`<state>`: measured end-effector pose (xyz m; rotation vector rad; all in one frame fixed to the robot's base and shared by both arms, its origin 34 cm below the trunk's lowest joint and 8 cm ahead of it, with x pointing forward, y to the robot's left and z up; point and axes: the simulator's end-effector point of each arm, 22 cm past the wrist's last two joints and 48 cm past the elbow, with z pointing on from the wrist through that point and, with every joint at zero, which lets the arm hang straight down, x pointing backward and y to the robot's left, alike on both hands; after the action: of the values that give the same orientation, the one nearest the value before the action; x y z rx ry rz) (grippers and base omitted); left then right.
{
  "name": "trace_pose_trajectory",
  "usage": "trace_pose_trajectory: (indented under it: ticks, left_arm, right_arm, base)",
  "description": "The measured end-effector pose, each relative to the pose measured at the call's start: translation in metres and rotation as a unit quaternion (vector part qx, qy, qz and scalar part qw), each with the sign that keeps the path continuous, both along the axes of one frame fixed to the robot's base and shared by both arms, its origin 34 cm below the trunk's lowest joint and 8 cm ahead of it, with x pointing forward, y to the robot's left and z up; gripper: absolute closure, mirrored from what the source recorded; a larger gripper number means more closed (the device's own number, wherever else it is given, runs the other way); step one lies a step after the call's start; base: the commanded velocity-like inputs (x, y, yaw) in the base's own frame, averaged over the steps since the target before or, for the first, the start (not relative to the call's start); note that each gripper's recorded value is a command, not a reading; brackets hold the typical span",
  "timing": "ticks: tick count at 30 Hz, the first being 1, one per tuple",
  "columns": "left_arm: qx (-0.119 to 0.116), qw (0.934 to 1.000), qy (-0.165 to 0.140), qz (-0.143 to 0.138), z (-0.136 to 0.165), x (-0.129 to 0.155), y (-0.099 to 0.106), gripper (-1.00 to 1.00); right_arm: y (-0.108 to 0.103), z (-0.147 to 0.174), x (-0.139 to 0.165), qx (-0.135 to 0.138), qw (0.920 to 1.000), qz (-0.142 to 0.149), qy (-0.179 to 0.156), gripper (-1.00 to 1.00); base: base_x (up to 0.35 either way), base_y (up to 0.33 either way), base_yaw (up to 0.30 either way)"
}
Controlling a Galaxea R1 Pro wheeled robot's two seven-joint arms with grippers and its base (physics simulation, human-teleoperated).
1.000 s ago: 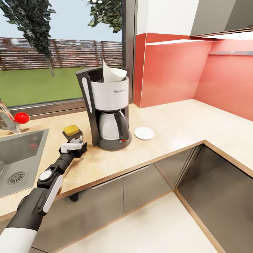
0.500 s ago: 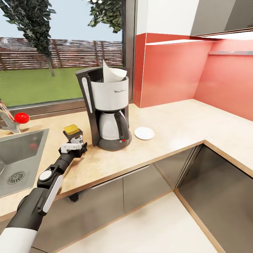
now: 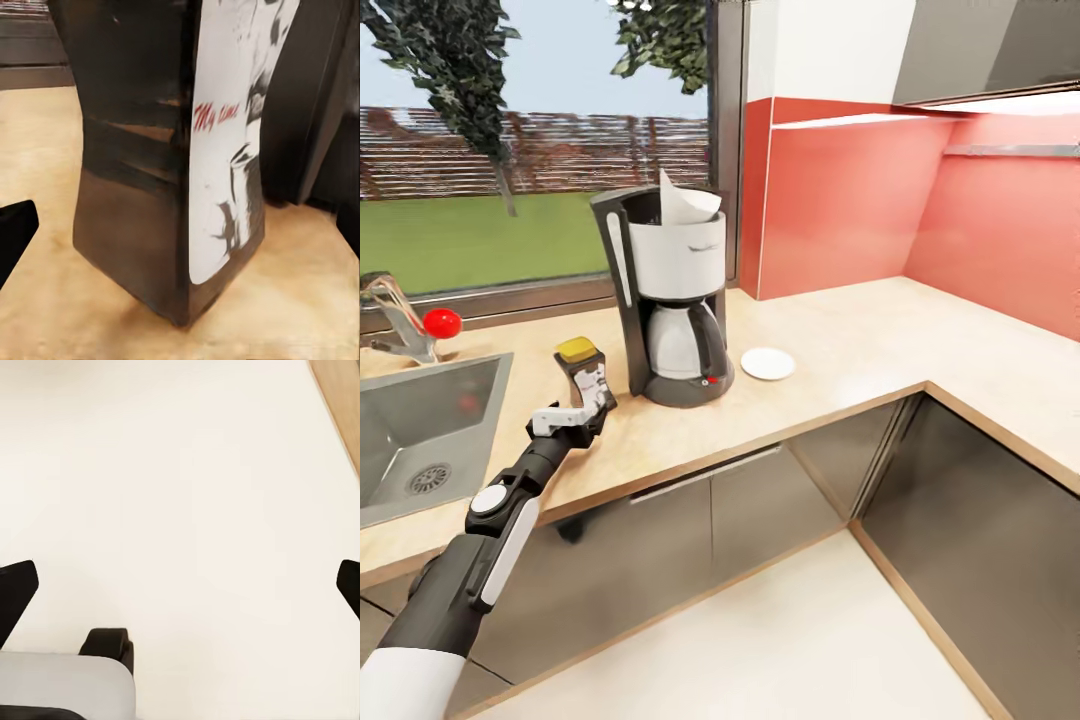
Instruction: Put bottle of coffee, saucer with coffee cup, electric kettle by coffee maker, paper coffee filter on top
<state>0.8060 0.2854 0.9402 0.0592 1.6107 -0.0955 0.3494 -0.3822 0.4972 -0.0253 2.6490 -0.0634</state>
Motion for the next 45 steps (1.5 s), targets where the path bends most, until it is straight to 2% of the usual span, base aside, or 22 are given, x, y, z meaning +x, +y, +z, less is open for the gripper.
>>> trace_pose_trajectory:
  ticks: [10,19,25,32,35,36,39,40,41,43,44,45]
  left_arm:
    - [-0.001,1.0000,-0.002,-0.001,0.002,0.000,-0.001,-1.00]
    - [-0.046,0.9989,-0.008,-0.010,0.010,-0.001,-0.006,-1.00]
    - [-0.057,0.9982,-0.014,-0.016,0.017,-0.001,-0.010,-1.00]
    - [-0.058,0.9979,-0.018,-0.022,0.023,-0.002,-0.014,-1.00]
    - [-0.059,0.9971,-0.015,-0.046,0.023,-0.004,-0.025,-1.00]
    - [-0.066,0.9917,-0.010,-0.110,0.023,-0.012,-0.053,-1.00]
    - [-0.085,0.9817,-0.010,-0.170,0.026,-0.022,-0.078,-1.00]
    - [-0.103,0.9700,-0.011,-0.220,0.030,-0.034,-0.098,-1.00]
    - [-0.117,0.9528,-0.007,-0.280,0.026,-0.054,-0.125,-1.00]
    - [-0.122,0.9295,0.000,-0.348,0.021,-0.080,-0.161,-1.00]
    - [-0.123,0.9234,0.002,-0.364,0.020,-0.086,-0.170,-1.00]
    - [-0.122,0.9124,0.007,-0.391,0.017,-0.098,-0.186,-1.00]
  right_arm:
    - [0.000,0.000,0.000,0.000,1.0000,0.000,0.000,-1.00]
    - [0.000,0.001,0.000,0.000,1.0000,-0.001,-0.001,-1.00]
    - [0.000,0.000,0.000,0.000,1.0000,-0.001,-0.001,-1.00]
    - [0.000,0.000,0.000,0.001,1.0000,-0.001,-0.001,-1.00]
    - [0.000,0.000,0.000,0.001,1.0000,-0.001,0.000,-1.00]
    - [0.000,0.000,0.000,0.000,1.0000,-0.001,-0.001,-1.00]
    - [0.000,0.000,0.000,0.000,1.0000,-0.001,-0.001,-1.00]
    - [0.000,0.000,0.001,0.000,1.0000,-0.001,-0.001,-1.00]
    - [0.000,0.000,0.000,0.000,1.0000,-0.001,-0.001,-1.00]
    - [0.000,0.000,0.000,0.000,1.0000,-0.001,-0.001,-1.00]
    - [0.000,0.000,0.000,0.000,1.0000,-0.001,-0.001,-1.00]
    - [0.000,0.000,0.000,0.000,1.0000,-0.001,-0.001,-1.00]
  base:
    - [-0.092,0.000,0.000]
    - [-0.003,0.000,0.000]
    - [-0.152,0.000,0.000]
    - [-0.107,0.000,0.000]
    - [-0.020,0.000,0.000]
    - [-0.007,0.000,0.000]
    - [-0.004,0.000,0.000]
    - [0.000,0.000,0.000]
    - [0.000,0.000,0.000]
    - [0.000,0.000,0.000]
    - [0.000,0.000,0.000]
    - [0.000,0.000,0.000]
